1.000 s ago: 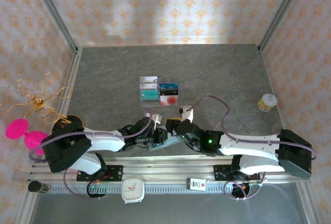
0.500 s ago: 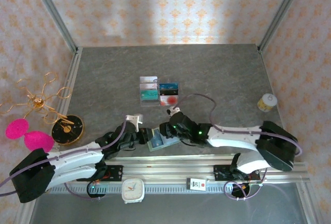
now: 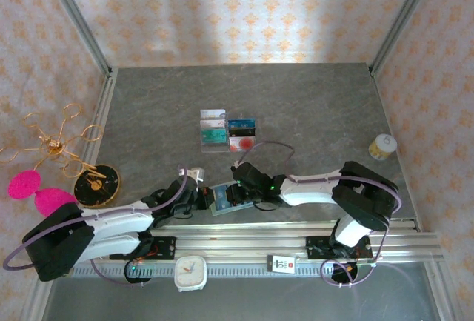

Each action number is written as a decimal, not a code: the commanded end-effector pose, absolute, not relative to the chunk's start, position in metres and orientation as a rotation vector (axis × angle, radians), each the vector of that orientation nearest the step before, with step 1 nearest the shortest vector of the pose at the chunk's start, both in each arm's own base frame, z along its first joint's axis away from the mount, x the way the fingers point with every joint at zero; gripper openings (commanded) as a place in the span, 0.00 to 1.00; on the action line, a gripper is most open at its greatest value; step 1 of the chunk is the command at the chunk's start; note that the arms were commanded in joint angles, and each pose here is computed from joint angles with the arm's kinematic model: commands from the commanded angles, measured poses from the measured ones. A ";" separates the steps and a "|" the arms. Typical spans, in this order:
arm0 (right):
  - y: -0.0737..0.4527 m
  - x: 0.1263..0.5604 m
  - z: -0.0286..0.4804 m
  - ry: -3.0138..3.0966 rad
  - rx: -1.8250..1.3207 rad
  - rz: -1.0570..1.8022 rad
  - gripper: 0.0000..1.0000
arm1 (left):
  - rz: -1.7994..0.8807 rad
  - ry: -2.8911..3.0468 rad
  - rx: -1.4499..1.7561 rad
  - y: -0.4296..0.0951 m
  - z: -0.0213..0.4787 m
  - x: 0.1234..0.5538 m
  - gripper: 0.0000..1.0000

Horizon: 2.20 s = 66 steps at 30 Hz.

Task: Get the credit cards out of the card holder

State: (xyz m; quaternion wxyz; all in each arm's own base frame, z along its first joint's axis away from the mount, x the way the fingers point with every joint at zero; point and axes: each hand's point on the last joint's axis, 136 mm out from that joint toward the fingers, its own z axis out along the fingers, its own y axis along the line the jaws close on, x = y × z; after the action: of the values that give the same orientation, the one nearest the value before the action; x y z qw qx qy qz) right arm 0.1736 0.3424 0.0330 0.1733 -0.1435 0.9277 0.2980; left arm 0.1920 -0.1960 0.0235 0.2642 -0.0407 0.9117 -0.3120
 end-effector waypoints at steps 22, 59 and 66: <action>0.306 0.186 0.014 2.651 -0.138 0.683 0.00 | -0.797 2.459 -0.039 -0.196 0.029 0.202 0.00; 0.317 0.179 0.019 2.649 -0.136 0.797 0.06 | -0.864 2.467 0.024 -0.226 0.029 0.191 0.00; 0.304 0.185 0.022 2.624 -0.063 0.747 0.00 | -0.844 2.477 0.015 -0.221 0.024 0.191 0.00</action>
State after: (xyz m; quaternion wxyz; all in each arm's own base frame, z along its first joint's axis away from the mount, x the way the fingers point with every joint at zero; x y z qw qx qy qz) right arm 0.1809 0.3221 0.0267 0.1902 -0.0463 0.9355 0.2940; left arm 0.1895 -0.2286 0.0273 0.2530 0.0150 0.9128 -0.3204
